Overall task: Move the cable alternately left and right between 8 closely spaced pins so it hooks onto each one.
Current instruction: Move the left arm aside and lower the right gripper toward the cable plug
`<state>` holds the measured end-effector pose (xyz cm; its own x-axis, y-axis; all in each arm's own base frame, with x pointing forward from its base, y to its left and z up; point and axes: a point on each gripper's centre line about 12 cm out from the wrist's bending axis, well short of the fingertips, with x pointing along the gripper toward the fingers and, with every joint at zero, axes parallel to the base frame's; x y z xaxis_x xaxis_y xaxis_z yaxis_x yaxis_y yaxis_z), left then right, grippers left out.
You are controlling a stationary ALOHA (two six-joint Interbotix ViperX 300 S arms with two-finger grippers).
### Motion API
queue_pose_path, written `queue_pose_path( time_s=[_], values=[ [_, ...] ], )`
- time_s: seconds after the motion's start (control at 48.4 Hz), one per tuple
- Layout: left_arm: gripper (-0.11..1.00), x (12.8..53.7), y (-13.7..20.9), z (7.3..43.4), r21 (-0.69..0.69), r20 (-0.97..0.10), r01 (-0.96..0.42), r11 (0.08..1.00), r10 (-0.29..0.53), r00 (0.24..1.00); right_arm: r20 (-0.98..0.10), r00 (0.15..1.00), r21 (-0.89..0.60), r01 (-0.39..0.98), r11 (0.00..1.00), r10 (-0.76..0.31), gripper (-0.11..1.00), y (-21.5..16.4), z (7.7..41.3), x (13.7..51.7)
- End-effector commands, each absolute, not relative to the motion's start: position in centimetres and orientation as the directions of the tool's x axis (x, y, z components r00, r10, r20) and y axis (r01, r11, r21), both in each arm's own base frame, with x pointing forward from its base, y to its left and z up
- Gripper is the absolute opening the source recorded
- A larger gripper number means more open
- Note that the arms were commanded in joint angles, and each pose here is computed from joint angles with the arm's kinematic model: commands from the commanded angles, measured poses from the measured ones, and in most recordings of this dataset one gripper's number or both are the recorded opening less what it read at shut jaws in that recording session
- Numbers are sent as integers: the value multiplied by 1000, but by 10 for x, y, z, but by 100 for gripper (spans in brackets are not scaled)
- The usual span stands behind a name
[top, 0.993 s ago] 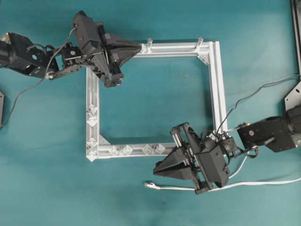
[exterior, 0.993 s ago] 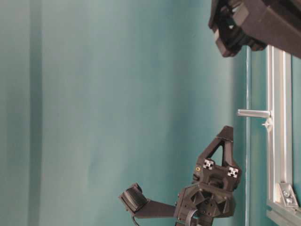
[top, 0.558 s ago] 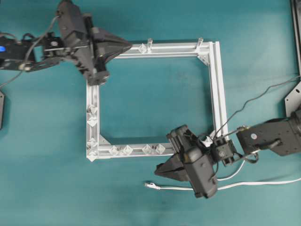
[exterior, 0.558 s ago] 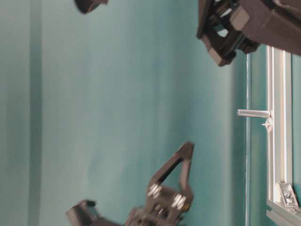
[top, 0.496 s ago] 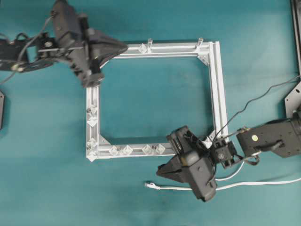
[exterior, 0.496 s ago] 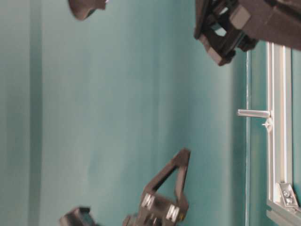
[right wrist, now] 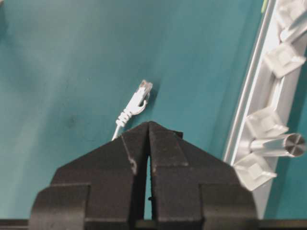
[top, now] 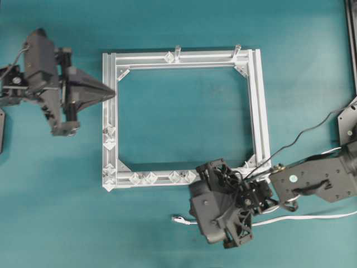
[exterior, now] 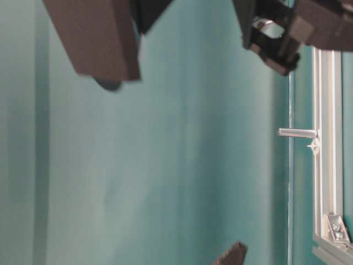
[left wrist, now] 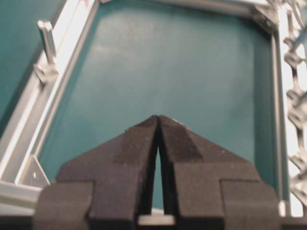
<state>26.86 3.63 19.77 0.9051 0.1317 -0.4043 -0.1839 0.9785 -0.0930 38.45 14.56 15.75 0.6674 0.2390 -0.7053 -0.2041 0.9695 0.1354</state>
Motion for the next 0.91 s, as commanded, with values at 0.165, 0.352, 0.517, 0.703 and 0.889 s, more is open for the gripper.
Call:
queue_pose_path(
  time_s=[0.165, 0.352, 0.517, 0.703, 0.889],
  values=[
    [0, 245, 30, 206, -100, -362, -168, 981, 122, 924, -710, 663, 152, -185, 971, 237, 6, 155, 168, 399],
    [0, 222, 25, 203, -101, -396, -159, 982, 107, 912, -754, 620, 134, -178, 975, 217, 56, 161, 167, 403],
    [0, 200, 21, 204, -104, -394, -147, 984, 96, 914, -766, 605, 129, -185, 974, 217, 66, 169, 165, 409],
    [0, 173, 17, 208, -111, -340, -138, 984, 93, 936, -779, 591, 148, -155, 977, 211, 66, 173, 157, 415],
    [0, 149, 14, 207, -113, -313, -127, 985, 86, 946, -795, 573, 157, -125, 980, 200, 66, 174, 142, 419]
  ],
)
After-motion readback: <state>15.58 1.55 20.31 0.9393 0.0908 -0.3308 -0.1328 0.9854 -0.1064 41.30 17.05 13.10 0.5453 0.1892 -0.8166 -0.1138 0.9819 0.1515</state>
